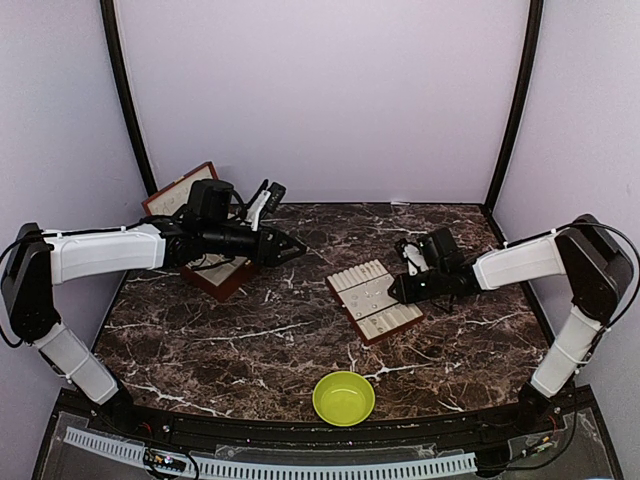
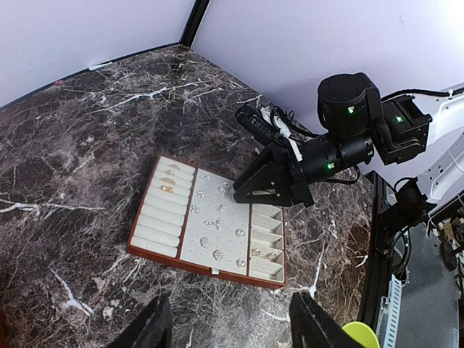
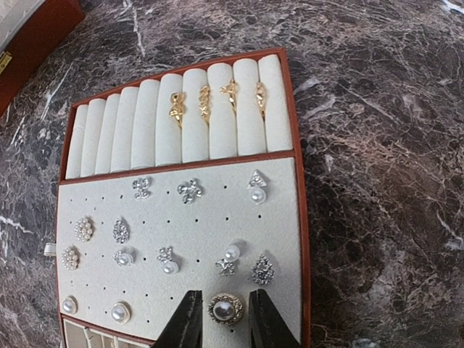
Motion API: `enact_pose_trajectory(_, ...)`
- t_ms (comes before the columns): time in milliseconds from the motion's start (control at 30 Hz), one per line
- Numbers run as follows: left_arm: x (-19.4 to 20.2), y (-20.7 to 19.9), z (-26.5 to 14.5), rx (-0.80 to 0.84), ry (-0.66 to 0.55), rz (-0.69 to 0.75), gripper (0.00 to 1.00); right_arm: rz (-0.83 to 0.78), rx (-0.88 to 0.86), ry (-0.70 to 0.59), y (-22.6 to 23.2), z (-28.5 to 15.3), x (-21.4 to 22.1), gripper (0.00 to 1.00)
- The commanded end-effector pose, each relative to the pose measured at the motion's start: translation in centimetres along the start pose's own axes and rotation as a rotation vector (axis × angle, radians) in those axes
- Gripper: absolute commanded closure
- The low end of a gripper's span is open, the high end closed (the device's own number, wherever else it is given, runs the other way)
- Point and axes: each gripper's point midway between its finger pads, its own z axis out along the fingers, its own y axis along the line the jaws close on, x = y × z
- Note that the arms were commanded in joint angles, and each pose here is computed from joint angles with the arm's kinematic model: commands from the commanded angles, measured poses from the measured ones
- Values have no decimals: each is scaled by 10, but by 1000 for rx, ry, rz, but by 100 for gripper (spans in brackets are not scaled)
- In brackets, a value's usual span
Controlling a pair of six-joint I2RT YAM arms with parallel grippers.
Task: Organize the mixed jewelry
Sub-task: Insert the earring into the earring holder, then pick up the earring from the center of the board.
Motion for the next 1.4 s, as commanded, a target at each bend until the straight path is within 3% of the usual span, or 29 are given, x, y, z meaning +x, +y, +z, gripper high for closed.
enact_pose_trajectory(0, -7, -3, -4, 4, -13, 6, 41, 17, 68, 34, -10, -2, 5, 74)
enact_pose_trajectory(233, -8, -4, -4, 4, -16, 7, 40, 17, 44, -22, 0, -16, -16, 66)
enact_pose_trajectory(600, -12, 2, -12, -53, -46, 29, 40, 38, 42, -112, 4, -41, -35, 69)
enact_pose_trajectory(867, -26, 7, -32, -143, -124, 76, 38, 96, 138, -231, -21, -70, -42, 61)
enact_pose_trajectory(1367, -29, 32, -40, -198, -155, 4, 38, 338, 222, -176, -99, -67, 6, 59)
